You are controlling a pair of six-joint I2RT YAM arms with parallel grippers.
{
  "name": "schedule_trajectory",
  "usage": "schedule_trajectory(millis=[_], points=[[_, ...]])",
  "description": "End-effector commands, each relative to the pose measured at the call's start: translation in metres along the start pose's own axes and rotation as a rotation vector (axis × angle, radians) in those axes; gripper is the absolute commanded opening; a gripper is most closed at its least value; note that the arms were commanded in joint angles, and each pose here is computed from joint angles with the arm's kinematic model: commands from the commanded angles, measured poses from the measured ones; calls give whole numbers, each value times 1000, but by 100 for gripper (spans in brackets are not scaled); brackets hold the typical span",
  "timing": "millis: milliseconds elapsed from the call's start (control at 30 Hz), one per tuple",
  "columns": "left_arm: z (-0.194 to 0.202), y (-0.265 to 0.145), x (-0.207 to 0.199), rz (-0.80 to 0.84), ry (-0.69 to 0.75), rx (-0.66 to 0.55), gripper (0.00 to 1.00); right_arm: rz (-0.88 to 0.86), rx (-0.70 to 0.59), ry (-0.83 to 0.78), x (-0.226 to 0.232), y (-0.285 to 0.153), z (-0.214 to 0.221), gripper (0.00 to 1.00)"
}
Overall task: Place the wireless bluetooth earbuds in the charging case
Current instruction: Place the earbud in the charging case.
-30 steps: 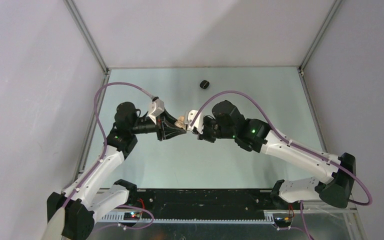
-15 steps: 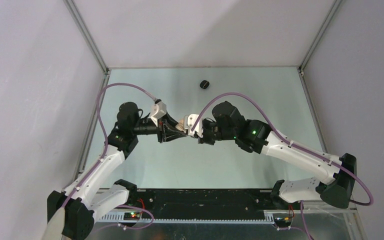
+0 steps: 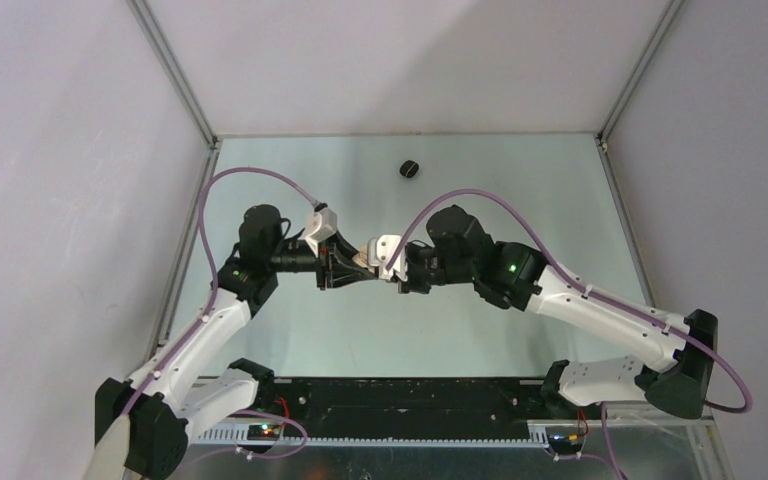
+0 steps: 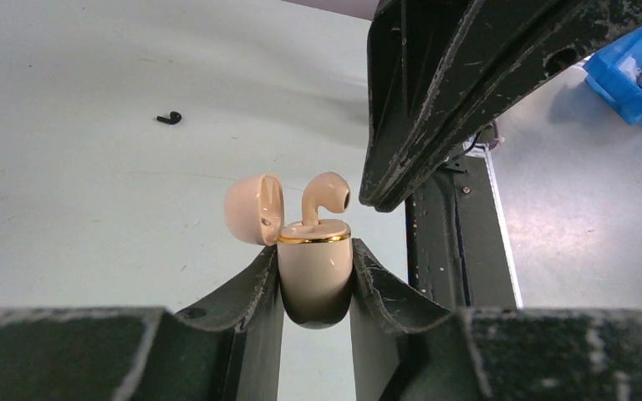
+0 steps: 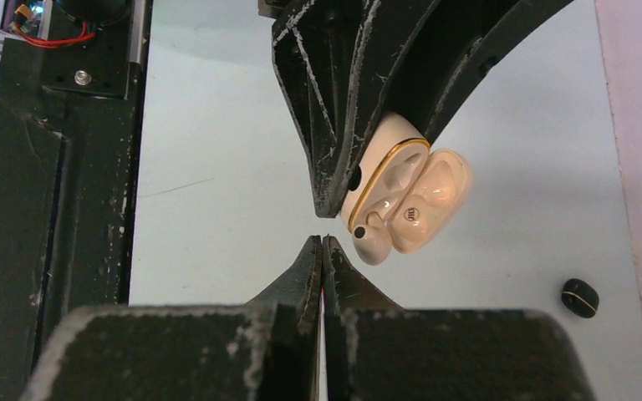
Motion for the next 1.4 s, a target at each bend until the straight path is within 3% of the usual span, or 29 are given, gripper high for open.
schedule_trajectory(millis=[0, 767, 1000, 1367], points=[[-7, 1, -1, 26, 55, -14, 6, 98, -70, -8, -13, -11, -20, 0], [-4, 3, -5, 55, 59, 9, 6, 161, -51, -45, -18, 0, -21, 0], [-2, -1, -17, 139, 93, 36, 6, 19, 9, -253, -11, -31, -7, 18], [15, -2, -28, 226, 115, 70, 9, -222, 6, -457, 24, -42, 19, 27]])
Point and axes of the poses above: each gripper's point midway between its finger pads, its own y axis out along the fingers, its own x axis along the line the jaws close on, z = x × y, the point moved 7 cm from there along -y, back along the fingers, and after that the axes turned 8 degrees about y, right-handed, at the moved point
